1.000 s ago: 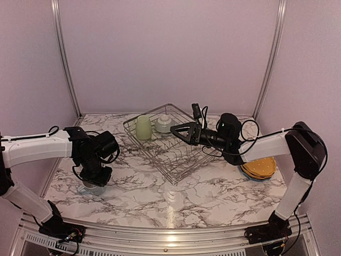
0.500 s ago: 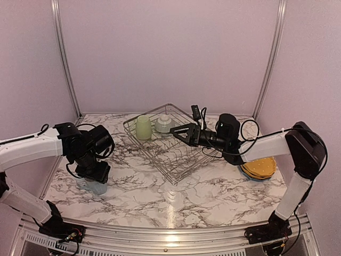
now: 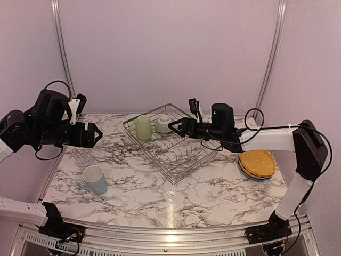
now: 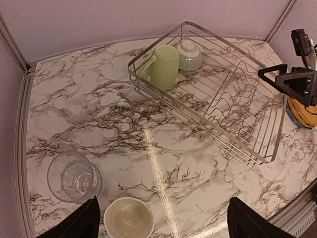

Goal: Unload the mixed dishes from the dish rack
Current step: Grab the cup from the dish rack.

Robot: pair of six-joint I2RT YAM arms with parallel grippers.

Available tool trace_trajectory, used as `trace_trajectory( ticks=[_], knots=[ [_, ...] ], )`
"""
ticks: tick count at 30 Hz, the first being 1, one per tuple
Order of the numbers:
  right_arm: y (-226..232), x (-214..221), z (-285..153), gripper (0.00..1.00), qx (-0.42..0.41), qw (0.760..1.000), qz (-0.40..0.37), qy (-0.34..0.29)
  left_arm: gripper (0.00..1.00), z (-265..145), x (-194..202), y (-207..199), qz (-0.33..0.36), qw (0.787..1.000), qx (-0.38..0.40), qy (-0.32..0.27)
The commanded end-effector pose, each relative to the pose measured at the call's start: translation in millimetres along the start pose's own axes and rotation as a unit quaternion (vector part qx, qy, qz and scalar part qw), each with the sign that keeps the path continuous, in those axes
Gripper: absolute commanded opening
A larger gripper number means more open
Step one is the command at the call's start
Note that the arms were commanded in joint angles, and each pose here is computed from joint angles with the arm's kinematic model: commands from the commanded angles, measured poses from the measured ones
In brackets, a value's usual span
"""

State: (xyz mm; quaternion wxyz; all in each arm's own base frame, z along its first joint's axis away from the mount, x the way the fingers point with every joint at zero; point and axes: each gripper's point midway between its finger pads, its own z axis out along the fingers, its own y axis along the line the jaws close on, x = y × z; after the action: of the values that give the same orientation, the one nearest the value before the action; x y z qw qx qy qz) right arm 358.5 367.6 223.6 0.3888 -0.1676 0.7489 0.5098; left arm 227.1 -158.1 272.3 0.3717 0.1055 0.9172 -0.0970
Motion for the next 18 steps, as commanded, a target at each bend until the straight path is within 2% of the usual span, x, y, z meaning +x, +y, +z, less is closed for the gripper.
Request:
trace_trajectory(
  ticks=[1,4,7,12,18],
  knots=[
    [-26,-21,2,0.87,0.108,0.993,-0.055,0.008,0.92,-43,-82,-16,-0.024,0.979,0.059,-0.194],
    [-46,-23,7,0.87,0.163,0.983,-0.079,0.024,0.94,-63,-117,-22,-0.035,0.956,0.078,-0.280],
    [-57,-28,13,0.87,0.198,0.975,-0.097,0.037,0.96,-79,-144,-29,-0.022,0.939,0.086,-0.332],
    [-67,-32,32,0.89,0.245,0.955,-0.148,0.075,0.96,-83,-167,-36,0.004,0.934,0.070,-0.351],
    [-68,-34,78,0.92,0.249,0.946,-0.191,0.088,0.96,-71,-154,-20,0.003,0.931,0.034,-0.363]
  ],
)
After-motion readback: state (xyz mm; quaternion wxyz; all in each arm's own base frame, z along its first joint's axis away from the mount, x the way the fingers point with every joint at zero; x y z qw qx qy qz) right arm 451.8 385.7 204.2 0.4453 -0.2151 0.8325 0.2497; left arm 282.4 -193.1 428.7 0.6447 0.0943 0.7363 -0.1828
